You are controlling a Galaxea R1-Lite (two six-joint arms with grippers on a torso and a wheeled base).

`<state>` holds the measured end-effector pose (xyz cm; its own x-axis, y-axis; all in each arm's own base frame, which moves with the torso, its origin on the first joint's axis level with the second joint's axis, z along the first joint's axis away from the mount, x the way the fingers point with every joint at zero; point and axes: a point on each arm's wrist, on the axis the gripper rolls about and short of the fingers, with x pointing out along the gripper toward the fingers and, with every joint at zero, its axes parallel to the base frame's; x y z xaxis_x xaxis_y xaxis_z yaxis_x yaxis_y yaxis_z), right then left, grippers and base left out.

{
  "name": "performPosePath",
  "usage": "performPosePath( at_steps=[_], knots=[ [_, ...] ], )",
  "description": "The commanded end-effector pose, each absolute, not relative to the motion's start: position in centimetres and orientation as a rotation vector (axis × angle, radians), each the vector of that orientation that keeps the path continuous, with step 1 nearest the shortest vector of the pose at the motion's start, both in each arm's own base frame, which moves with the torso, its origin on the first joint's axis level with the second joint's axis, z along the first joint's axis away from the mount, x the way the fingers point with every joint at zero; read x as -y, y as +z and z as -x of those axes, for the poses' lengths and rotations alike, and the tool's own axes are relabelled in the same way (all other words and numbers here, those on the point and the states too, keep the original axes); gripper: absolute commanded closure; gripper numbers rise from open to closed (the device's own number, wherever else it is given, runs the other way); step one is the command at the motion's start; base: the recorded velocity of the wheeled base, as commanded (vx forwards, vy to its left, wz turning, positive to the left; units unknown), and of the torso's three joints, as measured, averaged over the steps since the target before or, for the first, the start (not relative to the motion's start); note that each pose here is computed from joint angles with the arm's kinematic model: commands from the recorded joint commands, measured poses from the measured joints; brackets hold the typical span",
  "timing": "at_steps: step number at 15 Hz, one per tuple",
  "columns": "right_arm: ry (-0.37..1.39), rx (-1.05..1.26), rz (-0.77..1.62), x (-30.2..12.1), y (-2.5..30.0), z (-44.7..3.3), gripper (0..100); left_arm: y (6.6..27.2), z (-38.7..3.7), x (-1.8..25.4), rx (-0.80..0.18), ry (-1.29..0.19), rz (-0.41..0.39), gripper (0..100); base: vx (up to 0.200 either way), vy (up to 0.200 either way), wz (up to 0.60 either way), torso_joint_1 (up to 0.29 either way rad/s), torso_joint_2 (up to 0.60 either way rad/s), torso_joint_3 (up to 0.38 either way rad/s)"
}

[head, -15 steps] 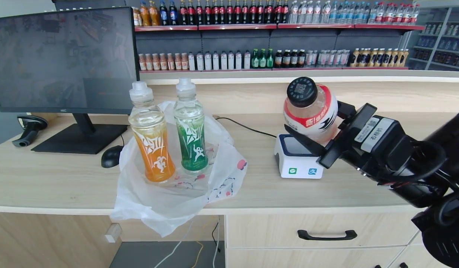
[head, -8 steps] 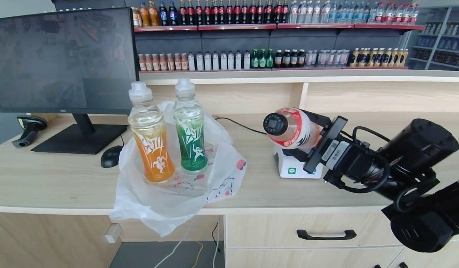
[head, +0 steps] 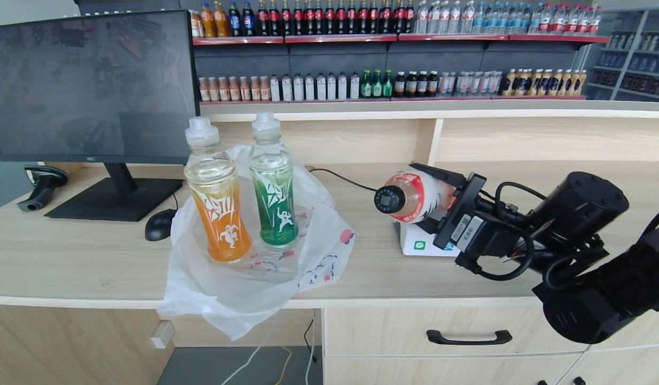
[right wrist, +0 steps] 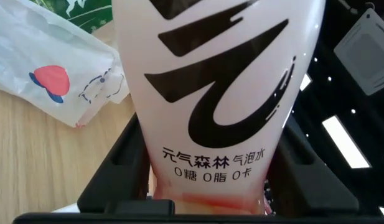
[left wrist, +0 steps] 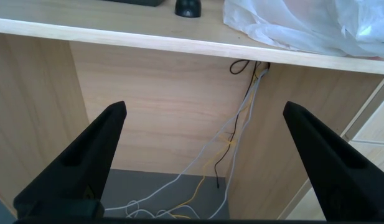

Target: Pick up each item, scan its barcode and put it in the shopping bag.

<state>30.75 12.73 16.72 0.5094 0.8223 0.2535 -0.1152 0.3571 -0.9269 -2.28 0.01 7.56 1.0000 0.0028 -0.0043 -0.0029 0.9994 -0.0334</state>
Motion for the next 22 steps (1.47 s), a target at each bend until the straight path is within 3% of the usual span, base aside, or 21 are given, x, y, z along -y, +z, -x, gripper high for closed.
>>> performPosePath(
  at_steps=[1,22],
  knots=[
    [0.7,0.829,1.05,-12.3,16.4,-31.3,100,7.5,2.3,0.0,-0.005,0.003,0.034,0,0.0,0.0,0.0,0.0,0.0,0.0],
    [0.69,0.855,1.075,-11.7,16.6,-32.0,100,7.5,2.3,0.0,-0.005,0.003,0.034,0,0.0,0.0,0.0,0.0,0.0,0.0]
  ],
)
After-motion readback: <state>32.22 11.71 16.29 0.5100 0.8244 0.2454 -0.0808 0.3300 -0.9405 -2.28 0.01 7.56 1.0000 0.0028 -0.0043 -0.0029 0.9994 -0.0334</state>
